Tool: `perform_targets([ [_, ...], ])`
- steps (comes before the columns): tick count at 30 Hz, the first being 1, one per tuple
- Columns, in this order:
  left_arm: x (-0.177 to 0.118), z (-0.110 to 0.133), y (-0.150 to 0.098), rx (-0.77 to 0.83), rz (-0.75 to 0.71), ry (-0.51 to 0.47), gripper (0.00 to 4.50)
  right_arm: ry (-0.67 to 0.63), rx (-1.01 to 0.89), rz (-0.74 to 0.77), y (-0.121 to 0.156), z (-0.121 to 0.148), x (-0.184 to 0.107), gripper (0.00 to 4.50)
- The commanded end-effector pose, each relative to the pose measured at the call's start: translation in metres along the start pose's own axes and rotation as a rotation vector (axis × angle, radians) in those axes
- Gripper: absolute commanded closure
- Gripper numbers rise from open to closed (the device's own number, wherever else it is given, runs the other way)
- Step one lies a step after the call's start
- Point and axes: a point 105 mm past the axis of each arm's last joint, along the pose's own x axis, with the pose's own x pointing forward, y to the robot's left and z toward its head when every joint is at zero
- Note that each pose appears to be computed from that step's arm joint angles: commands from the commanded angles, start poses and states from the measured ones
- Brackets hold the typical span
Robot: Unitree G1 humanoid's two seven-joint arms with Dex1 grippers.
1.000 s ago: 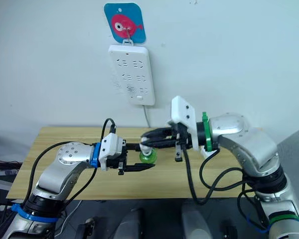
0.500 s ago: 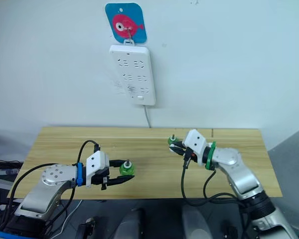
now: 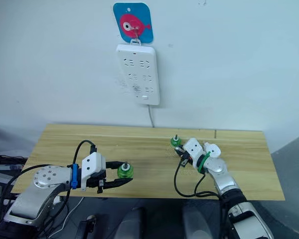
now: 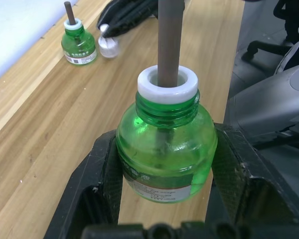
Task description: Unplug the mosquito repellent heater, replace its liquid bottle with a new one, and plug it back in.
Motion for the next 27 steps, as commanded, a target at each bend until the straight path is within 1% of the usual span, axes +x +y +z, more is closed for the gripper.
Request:
perform_targets([
  [1,-0.002,0.012,0.005,0.027,0.004,-0.031,2.25,-0.057,0.015,-0.021,-0.010,0.013,-0.005,2.28],
  [5,0.002,0.018,0.009,0.034,-0.002,-0.064,2.25,-0.109,-0.004,-0.018,-0.016,0.033,-0.012,0.76],
  [7,0.007,0.029,0.010,0.035,-0.027,-0.106,2.25,-0.147,-0.042,0.099,-0.004,0.060,-0.021,0.05],
  [8,0.010,0.037,0.009,0.038,-0.053,-0.130,2.25,-0.163,-0.071,0.187,0.007,0.078,-0.030,0.02],
  [10,0.016,0.049,0.007,0.050,-0.105,-0.163,2.25,-0.159,-0.079,0.339,0.026,0.104,-0.046,0.00],
  [13,0.026,0.064,0.005,0.070,-0.176,-0.202,2.25,-0.150,-0.047,0.497,0.047,0.135,-0.065,0.00],
  [15,0.033,0.074,0.004,0.077,-0.220,-0.226,2.25,-0.143,-0.033,0.565,0.057,0.150,-0.073,0.00],
  [19,0.045,0.089,0.006,0.102,-0.265,-0.266,2.25,-0.134,-0.049,0.574,0.061,0.163,-0.069,0.00],
  [27,0.055,0.101,0.010,0.148,-0.309,-0.291,2.25,-0.140,-0.047,0.521,0.058,0.166,-0.053,0.00],
])
